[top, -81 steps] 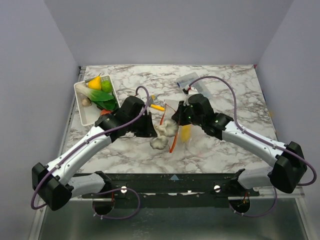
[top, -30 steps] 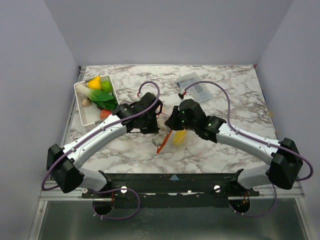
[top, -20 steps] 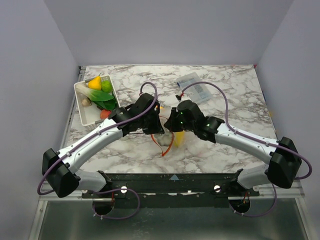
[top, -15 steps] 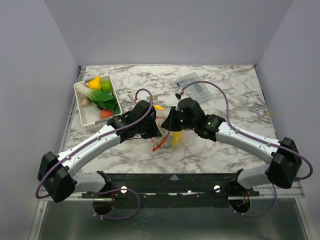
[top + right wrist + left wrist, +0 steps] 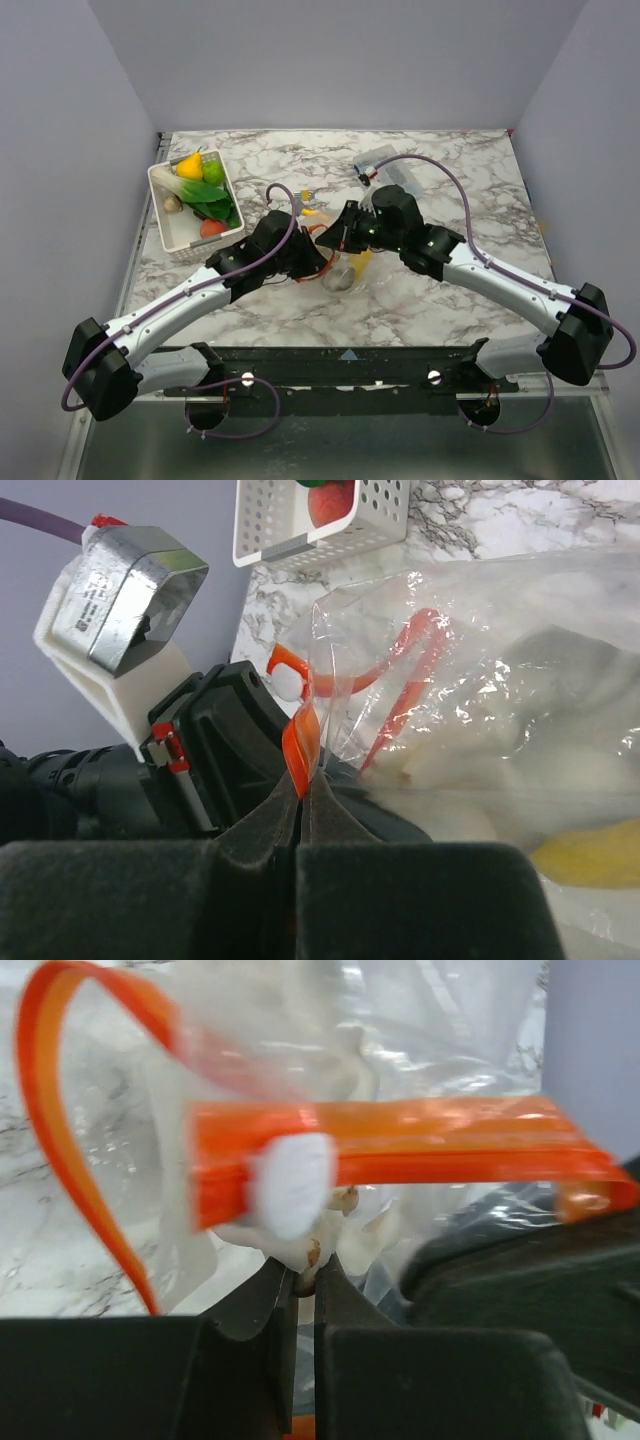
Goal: Place the food in the zip-top bag and seal the zipper
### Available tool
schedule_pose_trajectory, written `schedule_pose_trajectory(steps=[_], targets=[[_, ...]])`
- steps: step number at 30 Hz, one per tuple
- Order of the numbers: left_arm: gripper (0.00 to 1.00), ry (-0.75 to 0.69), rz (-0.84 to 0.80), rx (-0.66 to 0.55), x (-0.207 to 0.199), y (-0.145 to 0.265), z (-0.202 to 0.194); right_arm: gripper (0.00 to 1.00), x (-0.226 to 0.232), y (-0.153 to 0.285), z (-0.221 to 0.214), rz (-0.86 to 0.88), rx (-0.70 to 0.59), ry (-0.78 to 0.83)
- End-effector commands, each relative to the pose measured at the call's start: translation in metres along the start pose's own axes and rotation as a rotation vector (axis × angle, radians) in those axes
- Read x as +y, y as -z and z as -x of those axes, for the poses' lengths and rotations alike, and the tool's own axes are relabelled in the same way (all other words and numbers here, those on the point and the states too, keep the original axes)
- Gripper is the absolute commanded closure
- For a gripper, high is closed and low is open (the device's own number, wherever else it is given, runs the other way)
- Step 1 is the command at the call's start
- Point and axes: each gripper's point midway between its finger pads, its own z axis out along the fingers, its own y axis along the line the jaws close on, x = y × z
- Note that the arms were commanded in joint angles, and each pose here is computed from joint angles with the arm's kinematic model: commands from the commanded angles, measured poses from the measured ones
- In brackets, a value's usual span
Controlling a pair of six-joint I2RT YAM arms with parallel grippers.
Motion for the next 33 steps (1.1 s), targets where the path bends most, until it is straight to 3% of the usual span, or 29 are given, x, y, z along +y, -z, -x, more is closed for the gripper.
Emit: schedule_pose_trajectory(steps=[1, 6, 9, 14, 20, 27, 33], targets=[[0.93, -0.11, -0.176, 0.037, -0.042, 0.008, 0.004, 0.99, 0.0, -0.007, -0.004, 0.029, 0.015, 0.035], [0.46, -0.191, -0.187, 0.028, -0.042, 0.026, 0.003, 0.99, -0.019, -0.005, -0.005, -0.042, -0.001, 0.051], [0.32, -0.219, -0.153, 0.0, -0.032, 0.041, 0.005, 0.99, -0.024, -0.001, -0.004, -0.04, 0.006, 0.036], [0.3, -0.22, -0.109, -0.055, -0.015, 0.059, 0.01, 1.0, -0.025, 0.001, -0.004, -0.023, 0.021, 0.022], [0.38, -0.159, -0.013, -0.128, 0.015, 0.07, 0.012, 0.99, -0.021, 0.006, 0.004, -0.012, 0.004, 0.015], [0.29, 0.023, 0.144, -0.133, 0.058, 0.052, -0.001, 1.0, -0.014, 0.012, 0.011, -0.003, -0.016, 0.028], [0.28, 0.097, 0.152, -0.124, 0.062, 0.031, -0.004, 0.99, -0.012, 0.017, 0.015, -0.003, -0.03, 0.032]])
